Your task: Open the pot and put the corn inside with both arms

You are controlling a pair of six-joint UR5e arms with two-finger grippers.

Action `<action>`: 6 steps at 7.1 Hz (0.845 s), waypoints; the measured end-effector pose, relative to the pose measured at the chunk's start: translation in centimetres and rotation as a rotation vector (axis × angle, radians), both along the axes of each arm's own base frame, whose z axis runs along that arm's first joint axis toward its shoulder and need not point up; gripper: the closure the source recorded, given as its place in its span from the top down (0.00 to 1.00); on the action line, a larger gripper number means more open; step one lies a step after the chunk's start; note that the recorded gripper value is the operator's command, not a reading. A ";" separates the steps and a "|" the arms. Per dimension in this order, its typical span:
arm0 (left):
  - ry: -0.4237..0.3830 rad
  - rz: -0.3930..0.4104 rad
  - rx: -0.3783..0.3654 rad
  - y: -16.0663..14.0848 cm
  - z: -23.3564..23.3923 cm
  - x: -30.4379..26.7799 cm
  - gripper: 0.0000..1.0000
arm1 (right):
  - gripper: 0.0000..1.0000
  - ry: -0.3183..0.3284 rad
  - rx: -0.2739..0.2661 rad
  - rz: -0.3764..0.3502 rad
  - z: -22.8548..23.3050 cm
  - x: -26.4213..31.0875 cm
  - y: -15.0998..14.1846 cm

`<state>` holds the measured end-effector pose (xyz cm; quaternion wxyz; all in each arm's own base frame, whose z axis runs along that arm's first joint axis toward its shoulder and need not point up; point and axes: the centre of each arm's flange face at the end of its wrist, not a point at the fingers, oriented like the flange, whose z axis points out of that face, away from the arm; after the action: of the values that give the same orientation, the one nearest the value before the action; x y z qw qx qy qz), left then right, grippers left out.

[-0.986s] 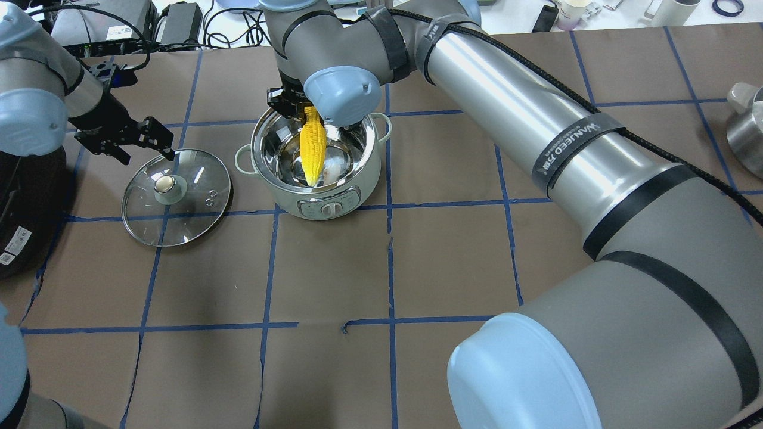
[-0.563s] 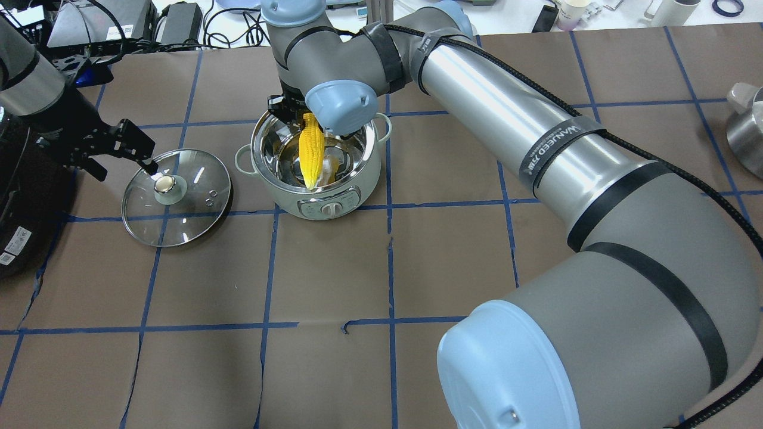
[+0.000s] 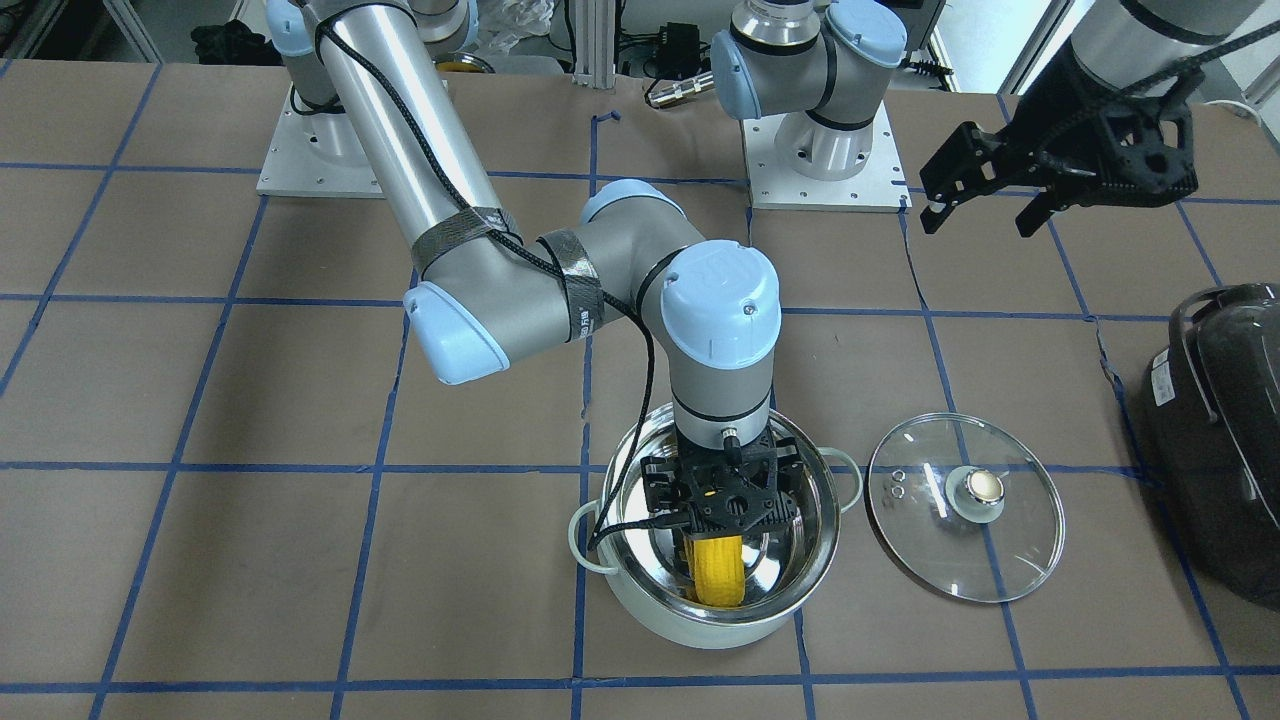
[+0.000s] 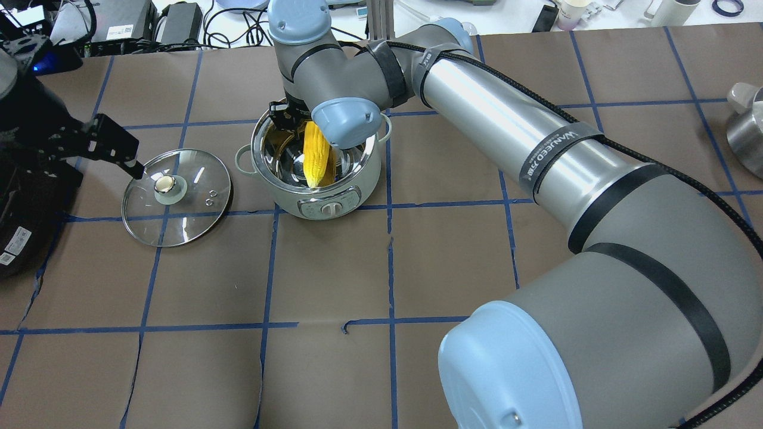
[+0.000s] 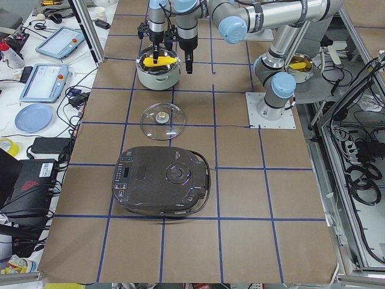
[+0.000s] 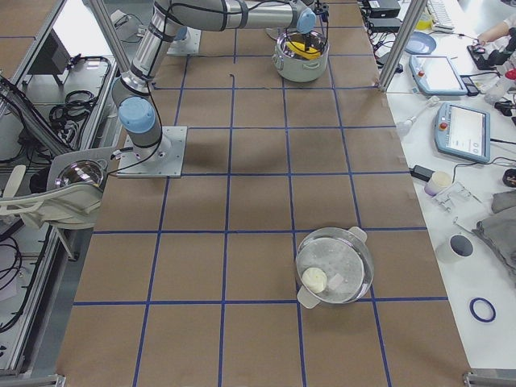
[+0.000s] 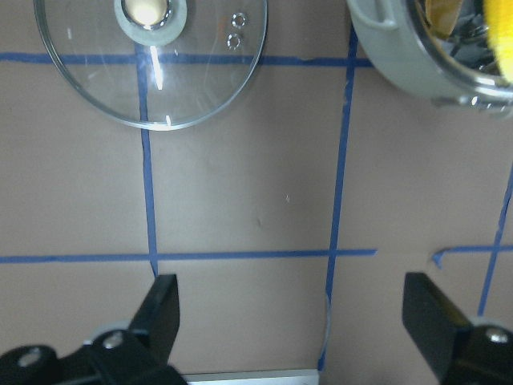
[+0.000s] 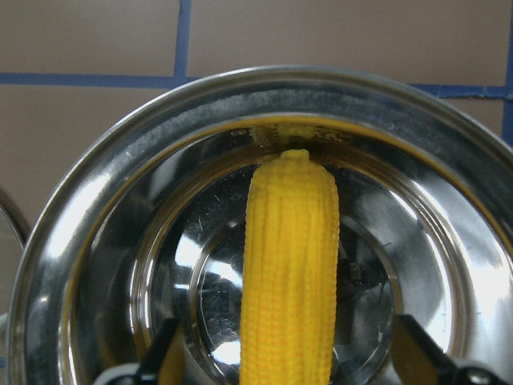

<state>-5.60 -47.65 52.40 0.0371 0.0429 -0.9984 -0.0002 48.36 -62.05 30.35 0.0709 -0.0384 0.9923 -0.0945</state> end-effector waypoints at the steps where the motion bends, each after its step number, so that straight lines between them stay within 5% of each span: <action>1: -0.034 -0.011 -0.044 -0.4 0.9 -5.8 1.00 | 1.00 -0.005 -0.015 0.002 1.2 -0.5 0.0; 3: -0.105 -0.070 -0.097 0.0 0.7 -11.0 1.00 | 1.00 0.015 -0.014 -0.006 3.9 -4.7 -1.4; 6: -0.108 -0.086 -0.129 0.1 0.4 -11.7 1.00 | 1.00 0.088 0.048 0.046 7.9 -20.4 -5.0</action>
<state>-17.29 -47.52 52.76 -0.0139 -0.0027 -0.9978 0.0646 28.00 -67.05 38.22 0.0302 -0.0635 0.9953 -0.0671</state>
